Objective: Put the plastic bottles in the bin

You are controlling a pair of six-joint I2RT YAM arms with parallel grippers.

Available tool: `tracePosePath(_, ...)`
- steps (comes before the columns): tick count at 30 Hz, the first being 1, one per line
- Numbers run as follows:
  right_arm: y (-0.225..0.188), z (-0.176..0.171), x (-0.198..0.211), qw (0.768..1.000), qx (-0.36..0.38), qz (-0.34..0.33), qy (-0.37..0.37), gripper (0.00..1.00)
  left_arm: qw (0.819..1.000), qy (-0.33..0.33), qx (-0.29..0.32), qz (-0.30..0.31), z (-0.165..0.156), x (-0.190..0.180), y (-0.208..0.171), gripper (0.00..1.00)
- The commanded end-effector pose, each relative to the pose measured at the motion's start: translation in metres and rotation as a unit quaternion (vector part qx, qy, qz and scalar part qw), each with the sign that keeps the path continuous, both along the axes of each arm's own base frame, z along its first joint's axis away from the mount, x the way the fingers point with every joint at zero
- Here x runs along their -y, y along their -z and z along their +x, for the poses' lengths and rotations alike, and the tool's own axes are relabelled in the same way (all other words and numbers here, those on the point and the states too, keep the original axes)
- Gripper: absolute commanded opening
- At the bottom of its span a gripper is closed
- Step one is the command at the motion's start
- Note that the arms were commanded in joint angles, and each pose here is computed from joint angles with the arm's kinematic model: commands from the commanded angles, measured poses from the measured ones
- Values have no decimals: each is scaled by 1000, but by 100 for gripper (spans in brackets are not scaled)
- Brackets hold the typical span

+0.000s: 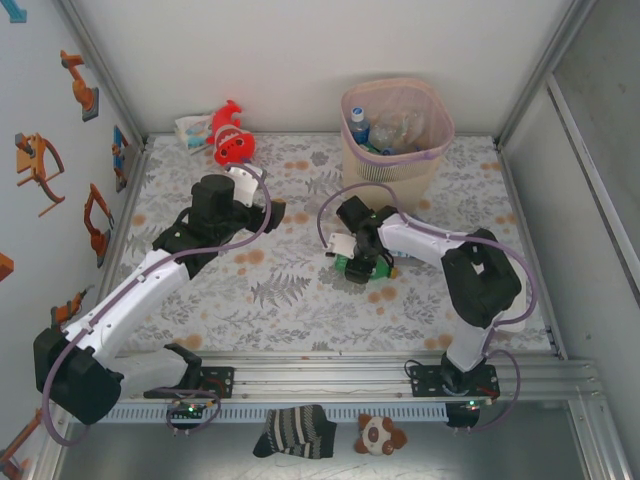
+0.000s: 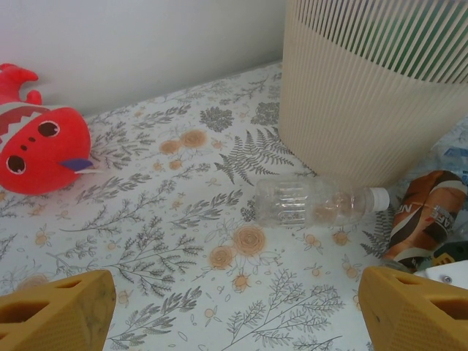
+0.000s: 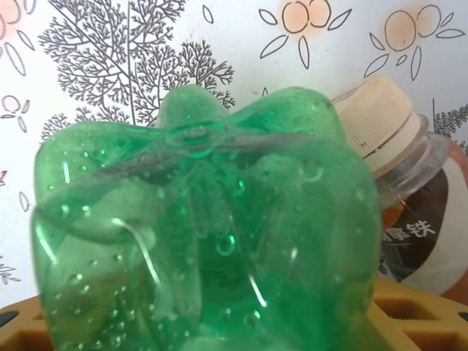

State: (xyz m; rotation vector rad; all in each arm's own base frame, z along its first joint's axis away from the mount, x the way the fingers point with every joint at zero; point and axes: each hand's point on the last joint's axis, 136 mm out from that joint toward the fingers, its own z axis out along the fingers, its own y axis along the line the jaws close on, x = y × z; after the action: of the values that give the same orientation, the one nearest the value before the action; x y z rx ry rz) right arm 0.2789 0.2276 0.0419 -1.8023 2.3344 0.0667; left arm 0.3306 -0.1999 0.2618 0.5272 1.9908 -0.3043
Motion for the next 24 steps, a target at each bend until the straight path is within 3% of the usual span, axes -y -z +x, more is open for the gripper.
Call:
tracePosePath(1, -29, -2, -11, 999, 5, 31, -6, 54, 1000, -6, 3, -11, 0, -3, -3, 86)
tracePosePath(8, -86, -2, -36, 992, 20, 123, -8, 54, 1000, -7, 3, -14, 2, -3, -4, 86)
tracePosePath(14, -156, 4, -60, 971, 33, 235, 9, 52, 1000, -5, 2, -16, 1, -2, -4, 86)
tracePosePath(20, -234, 27, -72, 933, 44, 354, 53, 50, 1000, -6, 2, -19, 1, -3, -4, 86)
tracePosePath(24, -292, 55, -74, 887, 38, 448, 107, 47, 1000, -6, 3, -21, 0, -3, -5, 86)
